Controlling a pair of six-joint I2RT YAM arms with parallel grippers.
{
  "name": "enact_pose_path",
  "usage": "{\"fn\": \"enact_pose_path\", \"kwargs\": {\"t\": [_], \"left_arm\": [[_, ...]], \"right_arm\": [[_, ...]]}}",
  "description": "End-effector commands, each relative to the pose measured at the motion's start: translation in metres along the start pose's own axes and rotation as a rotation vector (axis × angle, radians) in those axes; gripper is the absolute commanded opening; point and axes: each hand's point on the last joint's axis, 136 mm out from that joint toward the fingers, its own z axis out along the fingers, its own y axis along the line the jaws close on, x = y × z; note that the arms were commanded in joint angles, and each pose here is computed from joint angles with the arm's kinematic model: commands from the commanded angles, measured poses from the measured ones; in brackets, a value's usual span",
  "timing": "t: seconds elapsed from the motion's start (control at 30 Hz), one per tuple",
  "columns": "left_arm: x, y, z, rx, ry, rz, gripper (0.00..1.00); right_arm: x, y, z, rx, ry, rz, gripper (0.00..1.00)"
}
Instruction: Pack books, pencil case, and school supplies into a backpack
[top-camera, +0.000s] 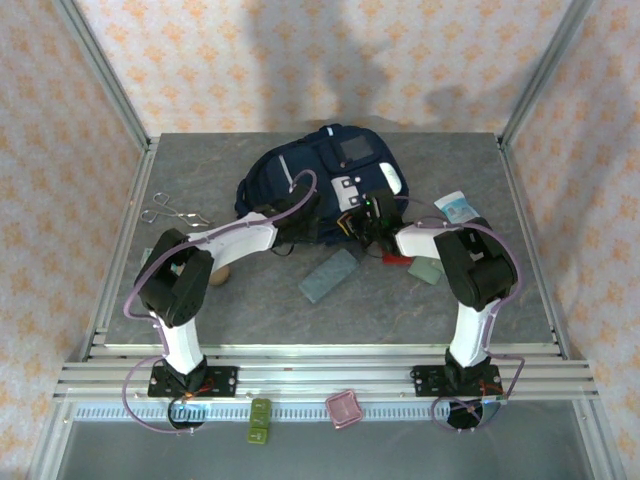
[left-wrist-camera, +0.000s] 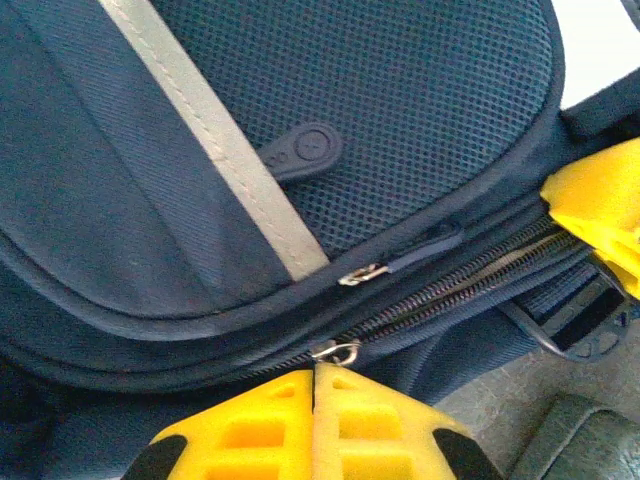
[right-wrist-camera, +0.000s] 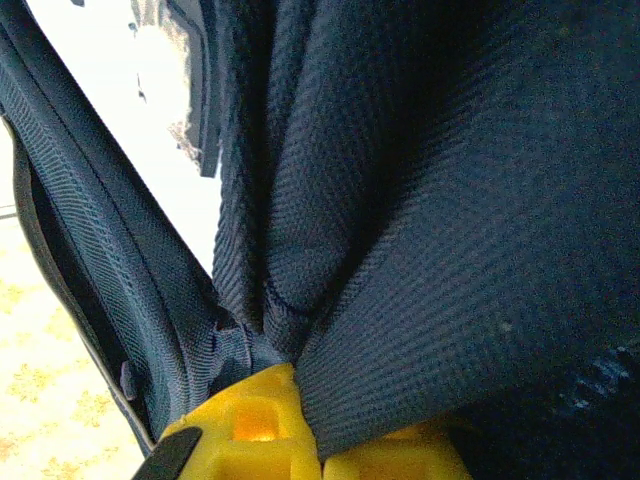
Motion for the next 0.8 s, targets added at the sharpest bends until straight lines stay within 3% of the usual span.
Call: {"fn": "enact_pose_path", "kwargs": {"t": [0.0, 0.2, 0.67, 0.77], "left_arm": [[-0.011, -0.001, -0.010, -0.002, -0.015, -0.011, 0.12], [-0.025, -0.003, -0.023, -0.015, -0.035, -0.009, 0.44], [0.020, 0.011, 0.014, -0.191, 0.148, 0.091, 0.44], [0.023, 0.011, 0.017, -0.199, 0.161, 0.100, 0.36]], "right_arm": [[-0.015, -0.002, -0.008, 0.024, -0.080, -0.015, 0.00], [-0.013, 0.000, -0.006, 0.020, -0.075, -0.018, 0.00], [-0.012, -0.001, -0.004, 0.029, -0.073, -0.020, 0.00], [-0.012, -0.001, -0.003, 0.031, -0.074, -0.017, 0.00]]}}
